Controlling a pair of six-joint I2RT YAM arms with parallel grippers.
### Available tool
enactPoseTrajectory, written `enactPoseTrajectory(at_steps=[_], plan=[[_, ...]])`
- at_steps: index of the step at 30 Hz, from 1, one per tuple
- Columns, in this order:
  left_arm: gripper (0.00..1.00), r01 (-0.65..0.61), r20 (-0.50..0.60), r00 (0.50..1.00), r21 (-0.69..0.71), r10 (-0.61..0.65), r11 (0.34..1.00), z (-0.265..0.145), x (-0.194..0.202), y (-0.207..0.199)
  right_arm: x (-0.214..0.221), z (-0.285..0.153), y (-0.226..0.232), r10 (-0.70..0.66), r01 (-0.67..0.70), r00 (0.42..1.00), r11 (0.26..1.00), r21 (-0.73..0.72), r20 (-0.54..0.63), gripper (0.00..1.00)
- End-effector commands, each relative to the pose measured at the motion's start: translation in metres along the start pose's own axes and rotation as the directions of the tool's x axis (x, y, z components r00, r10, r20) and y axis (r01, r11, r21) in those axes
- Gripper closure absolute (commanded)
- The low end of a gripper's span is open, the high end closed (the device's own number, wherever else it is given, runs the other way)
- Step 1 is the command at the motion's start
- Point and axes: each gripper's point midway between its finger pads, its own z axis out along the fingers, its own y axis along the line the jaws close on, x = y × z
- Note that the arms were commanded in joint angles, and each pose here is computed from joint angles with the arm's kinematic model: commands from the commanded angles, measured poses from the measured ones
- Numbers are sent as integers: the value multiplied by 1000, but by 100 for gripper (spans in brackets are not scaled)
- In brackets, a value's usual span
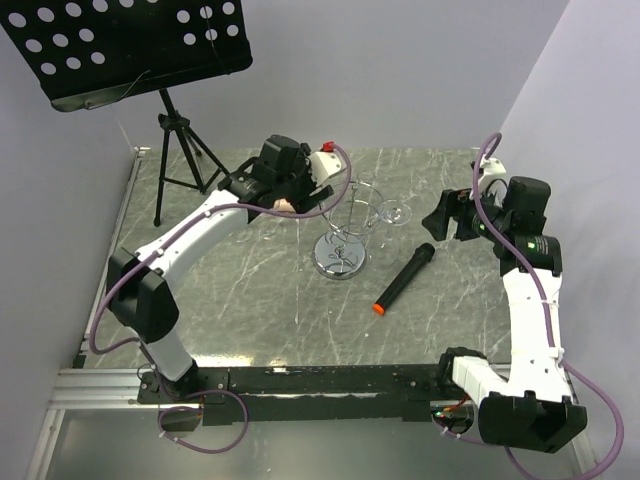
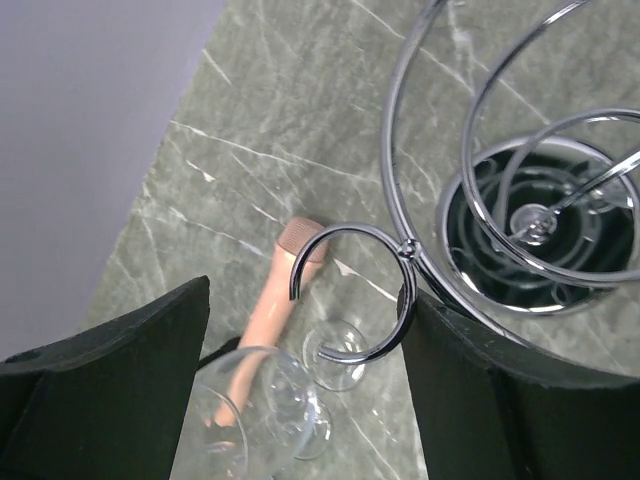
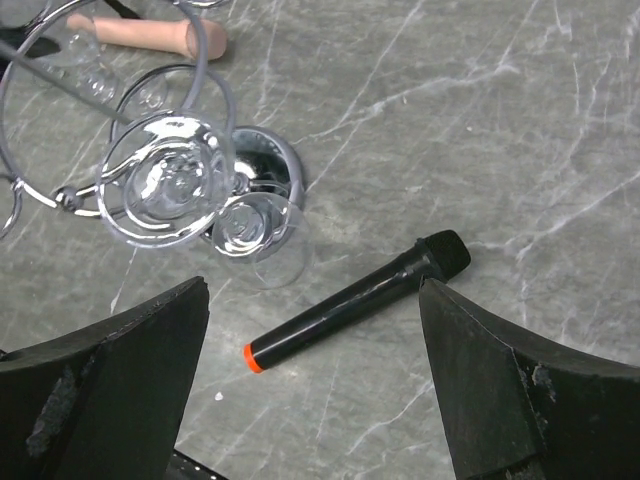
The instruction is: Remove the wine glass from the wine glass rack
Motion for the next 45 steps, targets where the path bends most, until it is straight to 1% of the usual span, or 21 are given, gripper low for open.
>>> enactPoseTrajectory(at_steps=[1,4,7,10,14,16,17,19,22,28,31,33,34,36,40,42,45], plan=[[20,-41,61,997,-110,48,993,7,-27,30,-3,-9,10,-69,71,997,997,-41,35,8],[20,-40,63,997,-132,49,990,15,-32,41,3,-10,16,-96,98,995,992,-79,31,6],[21,-44,61,997,-142,53,989,21,-34,50,8,-9,25,-75,77,997,985,-154,19,6],[20,-40,60,997,-150,49,988,25,-33,55,11,-9,36,-77,82,997,973,-218,32,7],[20,-20,58,998,-151,29,988,22,-32,56,19,-9,40,-134,144,989,958,-250,55,9],[18,1,47,999,-144,6,990,13,-27,53,21,-11,49,-209,238,969,929,-284,130,12],[18,8,37,999,-139,-3,990,11,-23,51,22,-11,50,-231,270,959,920,-283,164,13],[16,28,11,1000,-181,-26,983,0,-16,54,28,-9,50,-253,306,944,911,-277,209,13],[15,47,-25,998,-184,-53,982,-14,-7,51,33,-5,49,-272,334,930,904,-266,246,14],[14,79,-79,992,-193,-96,978,-36,7,46,45,6,51,-327,417,893,859,-296,310,22],[14,146,-62,984,-236,-165,961,-50,3,50,42,11,52,-368,481,852,830,-283,372,23],[14,181,-36,980,-243,-196,953,-58,-3,51,40,16,50,-379,502,838,819,-279,393,23],[14,194,-25,978,-246,-206,950,-63,-6,51,36,17,51,-391,524,819,807,-272,419,24],[14,209,-9,976,-243,-217,947,-69,-10,51,35,21,51,-393,540,807,794,-279,441,26],[14,208,27,978,-278,-209,938,-82,-19,60,36,27,60,-420,593,772,746,-303,477,30],[15,210,13,976,-340,-219,917,-85,-14,70,39,31,65,-440,625,750,716,-311,494,30],[15,207,-18,973,-370,-230,906,-84,-8,74,43,38,70,-457,656,727,683,-322,512,30]])
